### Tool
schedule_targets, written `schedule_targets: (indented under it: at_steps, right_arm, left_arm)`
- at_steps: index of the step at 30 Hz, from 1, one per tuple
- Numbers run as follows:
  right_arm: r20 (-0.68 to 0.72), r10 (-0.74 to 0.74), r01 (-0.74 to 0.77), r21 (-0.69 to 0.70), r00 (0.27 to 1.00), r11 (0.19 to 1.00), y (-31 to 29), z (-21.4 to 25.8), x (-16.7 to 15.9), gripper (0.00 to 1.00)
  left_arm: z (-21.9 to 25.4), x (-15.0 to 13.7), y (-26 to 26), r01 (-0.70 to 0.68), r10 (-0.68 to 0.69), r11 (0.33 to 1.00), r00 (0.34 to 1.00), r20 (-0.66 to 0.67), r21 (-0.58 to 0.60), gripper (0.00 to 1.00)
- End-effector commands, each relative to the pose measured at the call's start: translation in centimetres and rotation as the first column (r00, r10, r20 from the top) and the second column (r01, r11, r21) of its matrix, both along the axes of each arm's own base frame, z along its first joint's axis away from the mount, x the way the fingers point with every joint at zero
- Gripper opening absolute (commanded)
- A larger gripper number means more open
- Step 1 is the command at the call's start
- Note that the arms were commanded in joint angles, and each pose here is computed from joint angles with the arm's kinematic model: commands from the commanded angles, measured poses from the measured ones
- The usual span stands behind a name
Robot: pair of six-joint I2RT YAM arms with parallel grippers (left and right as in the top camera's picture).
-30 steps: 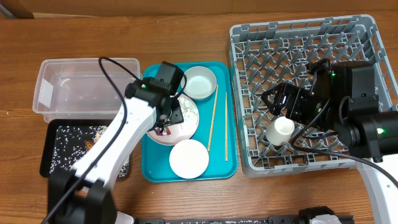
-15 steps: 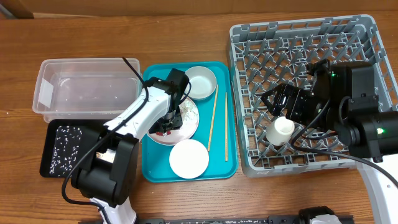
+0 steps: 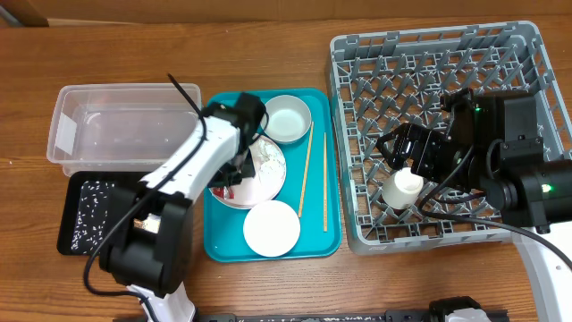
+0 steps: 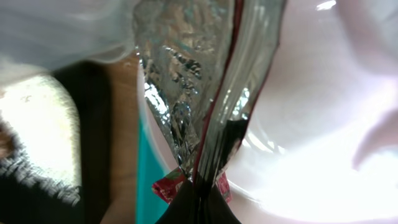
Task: Sort waste into correct bins and load items into the dishwasher
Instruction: 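Pick the red wrapper off the plate and drop it in the clear bin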
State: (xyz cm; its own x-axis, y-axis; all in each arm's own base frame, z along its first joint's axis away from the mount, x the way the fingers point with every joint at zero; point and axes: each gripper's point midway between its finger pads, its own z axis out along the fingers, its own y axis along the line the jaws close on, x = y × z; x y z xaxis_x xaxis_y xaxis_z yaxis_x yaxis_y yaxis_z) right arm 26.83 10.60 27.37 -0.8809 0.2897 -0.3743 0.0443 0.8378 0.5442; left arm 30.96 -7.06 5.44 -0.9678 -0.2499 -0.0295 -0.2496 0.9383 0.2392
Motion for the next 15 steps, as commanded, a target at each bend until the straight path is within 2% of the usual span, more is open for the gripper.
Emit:
schedule_targets:
  at_steps: [1,4,7,9,12,14,15]
  right_arm:
    - [0.012,0.001,-0.001,-0.015,1.000,1.000,-0.1,0.1,0.2,0.98]
    - [0.011,0.001,-0.001,-0.015,1.000,1.000,-0.1,0.1,0.2,0.98]
    - [0.013,0.001,-0.001,-0.014,1.000,1.000,-0.1,0.1,0.2,0.98]
    - [0.013,0.001,-0.001,-0.014,1.000,1.000,-0.1,0.1,0.2,0.98]
    - [0.015,0.001,-0.001,-0.014,1.000,1.000,-0.1,0.2,0.2,0.98]
    - [0.018,0.001,-0.001,-0.014,1.000,1.000,0.0,0.2,0.3,0.98]
    - [0.021,0.001,-0.001,-0.013,1.000,1.000,0.0,0.3,0.3,0.98]
  left_arm:
    - [7.1,2.7,0.5,-0.042,0.057,0.995,0.983,0.175,-0.088,0.04]
    - [11.0,3.7,2.7,-0.070,0.098,0.991,0.955,0.280,-0.111,0.04]
    - [12.8,4.6,6.2,-0.119,0.136,0.990,0.923,0.360,-0.069,0.04]
    - [12.8,5.3,8.4,-0.158,0.167,0.986,0.910,0.381,-0.053,0.04]
    - [11.3,7.1,10.2,-0.172,0.197,0.980,0.902,0.383,-0.099,0.04]
    - [10.1,8.1,10.9,-0.161,0.193,0.980,0.908,0.372,-0.116,0.17]
    - [9.0,8.8,10.6,-0.135,0.182,0.979,0.917,0.355,-0.153,0.41]
